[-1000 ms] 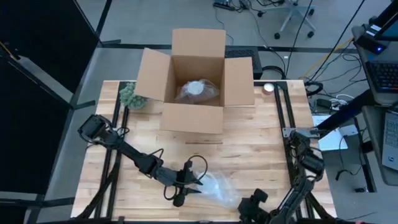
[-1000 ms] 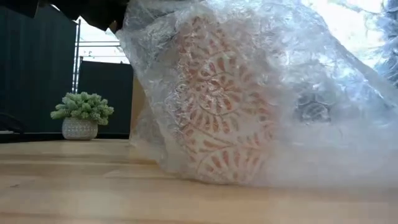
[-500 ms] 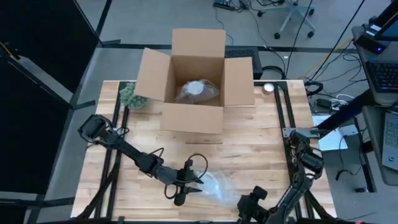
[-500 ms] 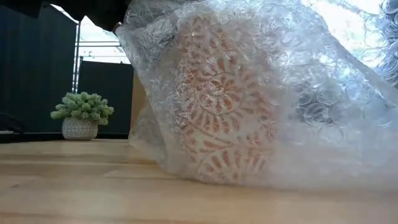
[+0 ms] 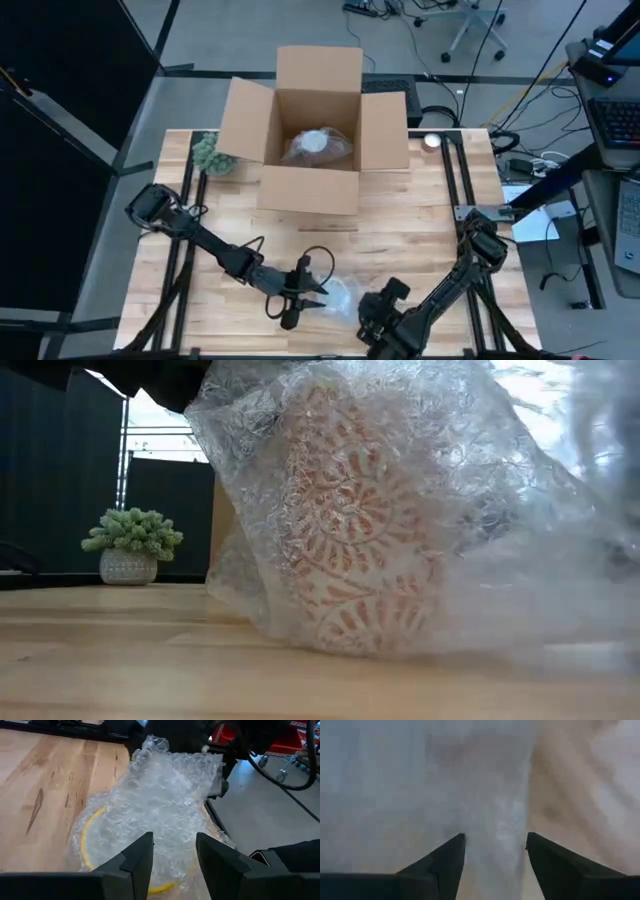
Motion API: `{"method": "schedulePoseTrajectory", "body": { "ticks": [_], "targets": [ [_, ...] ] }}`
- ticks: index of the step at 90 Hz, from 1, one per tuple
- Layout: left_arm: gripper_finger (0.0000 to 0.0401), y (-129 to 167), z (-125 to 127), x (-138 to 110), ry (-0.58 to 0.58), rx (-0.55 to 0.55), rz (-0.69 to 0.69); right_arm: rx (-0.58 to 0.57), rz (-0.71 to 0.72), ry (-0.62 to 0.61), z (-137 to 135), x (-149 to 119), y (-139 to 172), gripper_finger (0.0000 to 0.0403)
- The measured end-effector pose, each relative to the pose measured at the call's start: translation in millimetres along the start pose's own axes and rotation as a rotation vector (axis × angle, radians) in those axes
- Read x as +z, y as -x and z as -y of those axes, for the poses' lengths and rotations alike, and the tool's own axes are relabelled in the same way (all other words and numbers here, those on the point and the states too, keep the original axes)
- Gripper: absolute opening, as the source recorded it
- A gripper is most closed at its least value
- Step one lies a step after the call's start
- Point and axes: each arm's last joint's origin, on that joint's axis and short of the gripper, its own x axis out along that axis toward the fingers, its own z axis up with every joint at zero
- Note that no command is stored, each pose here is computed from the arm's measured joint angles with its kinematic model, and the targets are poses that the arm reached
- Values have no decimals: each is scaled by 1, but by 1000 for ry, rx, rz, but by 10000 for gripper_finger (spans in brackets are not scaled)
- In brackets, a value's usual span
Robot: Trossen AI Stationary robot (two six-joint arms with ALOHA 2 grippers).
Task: Wrap mug
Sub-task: Wrap the yellow patterned mug with bubble wrap
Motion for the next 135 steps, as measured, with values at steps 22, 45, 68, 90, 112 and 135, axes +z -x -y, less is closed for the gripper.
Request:
{"method": "schedulePoseTrajectory", "body": {
  "ticks": [22, 45, 68, 90, 112, 135],
  "targets": [
    [138, -6, -1, -6, 13, 6, -9, 14, 233, 10, 2, 8, 15, 199],
    [138, -27, 2, -11, 19, -6, -31, 23, 313, 84, -2, 14, 15, 199],
    [138, -33, -4, -11, 42, 15, -58, 68, 327, 104, 3, 20, 33, 199],
    [138, -34, -5, -11, 48, 15, -56, 104, 358, 92, 8, 33, 45, 199],
    [138, -33, -5, -11, 48, 23, -53, 166, 343, 130, -1, 55, 34, 199],
    [138, -33, -5, -11, 48, 26, -52, 204, 132, 138, 7, 77, 11, 199]
  ]
}}
